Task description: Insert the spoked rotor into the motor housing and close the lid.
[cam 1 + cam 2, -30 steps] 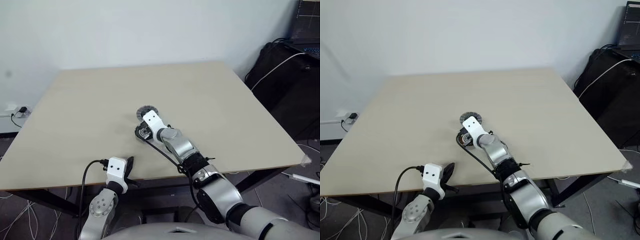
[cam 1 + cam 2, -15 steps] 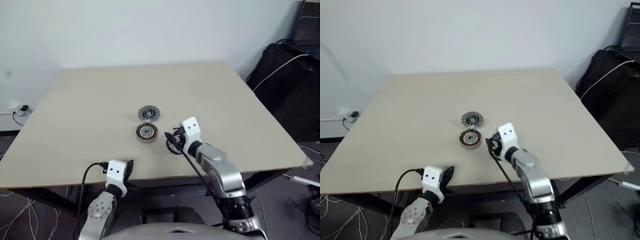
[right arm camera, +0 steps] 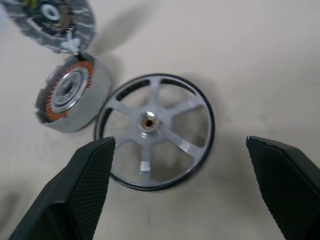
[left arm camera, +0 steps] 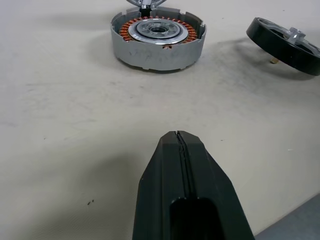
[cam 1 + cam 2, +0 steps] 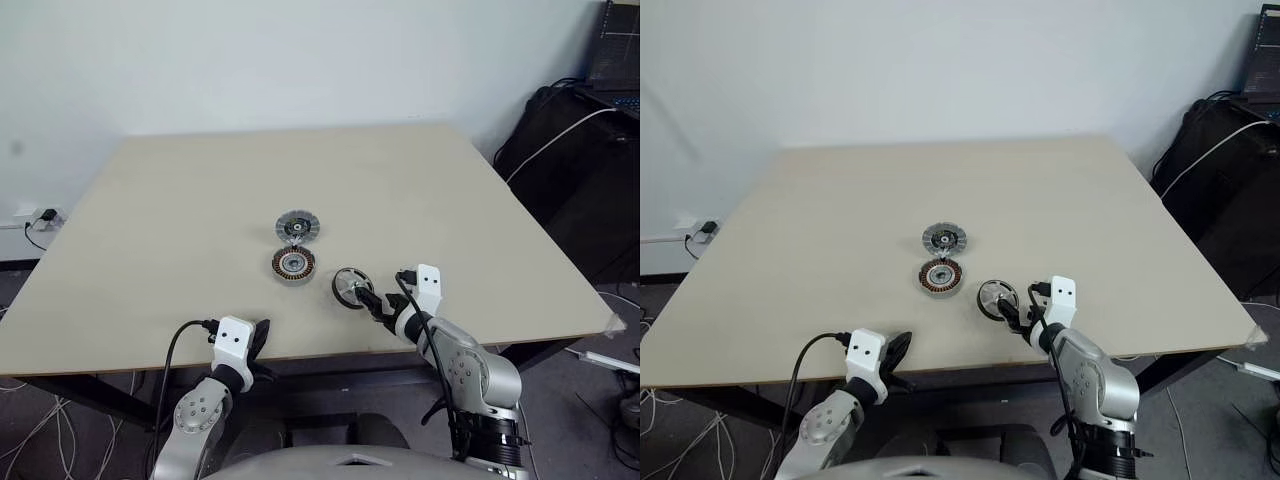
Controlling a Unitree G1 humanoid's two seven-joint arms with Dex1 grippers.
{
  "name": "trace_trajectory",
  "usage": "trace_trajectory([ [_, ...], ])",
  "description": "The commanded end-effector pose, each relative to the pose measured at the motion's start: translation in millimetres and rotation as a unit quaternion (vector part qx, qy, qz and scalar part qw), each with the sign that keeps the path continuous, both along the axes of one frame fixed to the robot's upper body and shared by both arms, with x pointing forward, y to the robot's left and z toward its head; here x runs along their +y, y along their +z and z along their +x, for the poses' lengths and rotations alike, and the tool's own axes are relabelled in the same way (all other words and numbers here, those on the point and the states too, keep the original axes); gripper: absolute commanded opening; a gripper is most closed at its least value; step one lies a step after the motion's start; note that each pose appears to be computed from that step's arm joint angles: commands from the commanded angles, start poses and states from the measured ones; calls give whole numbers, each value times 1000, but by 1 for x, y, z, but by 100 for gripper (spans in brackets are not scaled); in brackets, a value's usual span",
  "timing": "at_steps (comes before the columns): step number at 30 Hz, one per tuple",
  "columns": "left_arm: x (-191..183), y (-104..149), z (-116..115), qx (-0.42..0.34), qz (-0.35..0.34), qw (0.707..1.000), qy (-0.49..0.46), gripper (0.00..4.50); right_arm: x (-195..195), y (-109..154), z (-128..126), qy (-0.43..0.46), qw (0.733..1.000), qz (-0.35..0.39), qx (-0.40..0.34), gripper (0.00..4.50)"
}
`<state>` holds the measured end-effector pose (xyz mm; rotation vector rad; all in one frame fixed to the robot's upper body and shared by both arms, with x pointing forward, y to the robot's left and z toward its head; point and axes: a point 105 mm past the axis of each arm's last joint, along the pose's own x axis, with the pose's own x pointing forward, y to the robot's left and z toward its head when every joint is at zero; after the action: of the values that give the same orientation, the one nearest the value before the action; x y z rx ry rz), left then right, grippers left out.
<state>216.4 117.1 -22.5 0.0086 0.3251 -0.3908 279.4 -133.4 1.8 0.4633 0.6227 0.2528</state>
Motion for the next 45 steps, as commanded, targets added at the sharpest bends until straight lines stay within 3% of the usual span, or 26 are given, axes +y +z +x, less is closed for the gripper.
trace_trajectory([
  [1, 0, 17, 6, -33, -2, 999, -3, 0, 3, 8, 11, -9, 999, 32, -7, 448],
  [18, 2, 17, 4, -32, -2, 999, 5, 0, 22, 1, 12, -3, 992, 116, 48, 448],
  [30, 3, 9, 3, -25, -1, 1000, 4, 0, 23, 14, 15, -12, 983, 181, 27, 448],
  [40, 1, 16, 7, -31, -2, 999, 3, 0, 22, 9, 14, -14, 985, 166, 38, 448],
  [43, 1, 17, 6, -31, -2, 999, 5, 0, 26, 10, 13, -10, 983, 180, 39, 392],
  [45, 1, 17, 5, -31, -2, 1000, 5, 0, 28, 10, 13, -9, 981, 188, 39, 328],
])
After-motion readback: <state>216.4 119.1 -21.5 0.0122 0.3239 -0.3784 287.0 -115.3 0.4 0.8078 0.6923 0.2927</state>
